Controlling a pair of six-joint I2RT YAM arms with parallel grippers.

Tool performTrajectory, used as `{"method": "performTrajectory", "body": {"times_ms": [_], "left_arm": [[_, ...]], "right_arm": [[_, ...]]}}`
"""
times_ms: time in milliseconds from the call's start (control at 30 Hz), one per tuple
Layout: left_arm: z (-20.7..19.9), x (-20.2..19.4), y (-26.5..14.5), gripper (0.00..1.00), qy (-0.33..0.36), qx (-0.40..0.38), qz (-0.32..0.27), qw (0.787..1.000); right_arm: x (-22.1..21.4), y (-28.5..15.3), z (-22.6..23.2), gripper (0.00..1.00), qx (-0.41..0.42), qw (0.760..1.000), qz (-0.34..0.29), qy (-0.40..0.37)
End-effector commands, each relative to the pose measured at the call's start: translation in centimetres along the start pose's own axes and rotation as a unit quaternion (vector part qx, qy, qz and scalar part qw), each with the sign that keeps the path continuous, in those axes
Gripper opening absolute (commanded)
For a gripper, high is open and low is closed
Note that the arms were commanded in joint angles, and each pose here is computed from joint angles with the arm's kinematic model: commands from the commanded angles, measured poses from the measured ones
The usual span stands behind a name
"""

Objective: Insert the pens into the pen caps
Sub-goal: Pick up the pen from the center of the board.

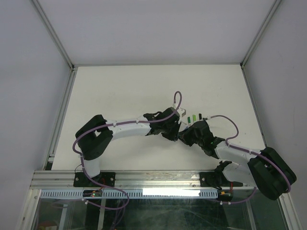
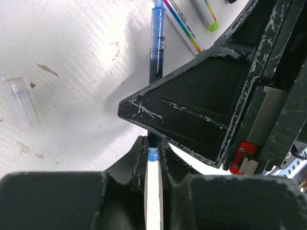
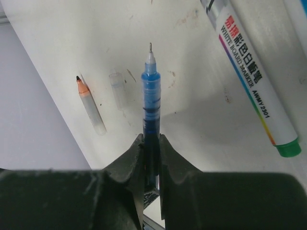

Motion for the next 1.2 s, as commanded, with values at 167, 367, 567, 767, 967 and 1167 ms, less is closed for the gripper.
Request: {"method": "performTrajectory", "body": {"times_ms": [167,367,567,767,967,1167], "left_arm": [[-2.2,2.9,-1.4,0.18,0.0,-0.023,-0.06,0.998],[-0.9,4.6,-4.9,0.33,-0.007,-0.01,-0.123,0.992],[2.8,6.6,-7.0,0.36,-0.027,0.005,-0.146,0.989],[5.1,8.8,-8.3,0.37,-0.034,0.02,-0.167,0.985],[5.4,9.4,-8.2,0.38,-0.033,0.019,-0.166,0.985],[4.6,9.2,-8.2,0.39,-0.04,-0.008,-0.161,0.986]], "right_arm": [[0.6,-0.3,2.7,0.0,0.049,0.998,-0.005,-0.027],[1.9,-1.0,2.8,0.0,0.036,0.994,-0.041,-0.099],[2.6,-2.5,3.4,0.0,0.051,0.965,-0.053,-0.251],[1.3,-4.4,4.8,0.0,0.129,0.899,-0.01,-0.419],[0.7,-6.0,5.7,0.0,0.173,0.852,0.006,-0.493],[0.3,-6.0,5.8,0.0,0.181,0.838,0.031,-0.514]]}}
Point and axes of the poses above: each gripper's point midway between its finger pads, its own y axis out along the fingers, its own z axis along the line the jaws close on, x = y × z, the point moved 3 cm from there along -y, back along the fingers, and after that the axes turned 13 degrees about -y, right-handed, at the moved point
